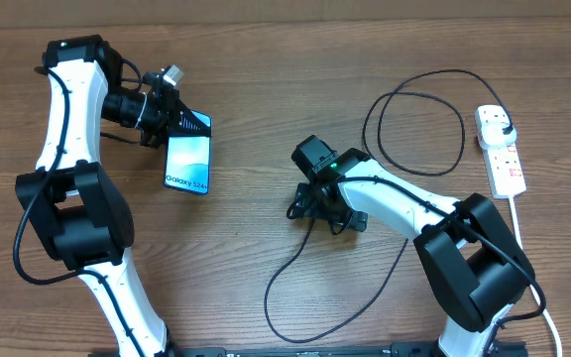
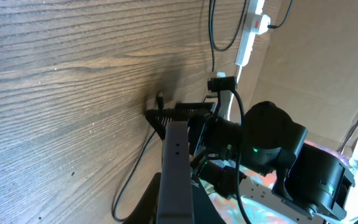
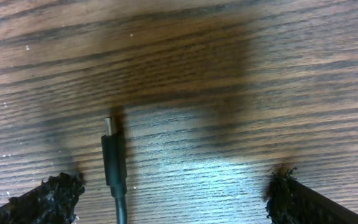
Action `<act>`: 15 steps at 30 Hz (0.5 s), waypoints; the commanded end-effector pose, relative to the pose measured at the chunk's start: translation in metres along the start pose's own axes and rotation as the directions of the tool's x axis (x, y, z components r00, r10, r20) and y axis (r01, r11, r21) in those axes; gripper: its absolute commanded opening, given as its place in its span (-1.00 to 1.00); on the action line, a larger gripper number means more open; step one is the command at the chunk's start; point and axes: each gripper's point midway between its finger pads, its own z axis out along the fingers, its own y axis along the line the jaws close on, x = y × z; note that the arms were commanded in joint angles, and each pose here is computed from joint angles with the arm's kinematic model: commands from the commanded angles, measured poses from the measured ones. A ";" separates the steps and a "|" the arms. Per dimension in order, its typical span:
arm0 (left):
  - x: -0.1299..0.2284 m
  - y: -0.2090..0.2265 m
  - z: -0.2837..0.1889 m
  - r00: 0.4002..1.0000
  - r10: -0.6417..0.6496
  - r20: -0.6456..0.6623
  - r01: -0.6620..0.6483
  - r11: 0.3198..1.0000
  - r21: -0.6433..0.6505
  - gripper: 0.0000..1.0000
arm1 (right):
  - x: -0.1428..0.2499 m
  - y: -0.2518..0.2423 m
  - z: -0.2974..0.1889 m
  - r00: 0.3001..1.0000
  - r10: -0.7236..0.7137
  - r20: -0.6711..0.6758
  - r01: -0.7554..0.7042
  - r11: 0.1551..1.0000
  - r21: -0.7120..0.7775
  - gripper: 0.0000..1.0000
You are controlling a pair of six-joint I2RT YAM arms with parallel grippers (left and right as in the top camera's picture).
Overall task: Plug charger to phone and switch on socket
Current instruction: 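Lower the right gripper and close it on the cable plug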
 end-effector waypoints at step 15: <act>-0.003 -0.009 -0.002 0.999 0.039 0.016 -0.040 0.999 0.030 -0.90 | -0.010 0.003 0.003 0.999 -0.015 0.031 0.015 1.000 0.009 0.46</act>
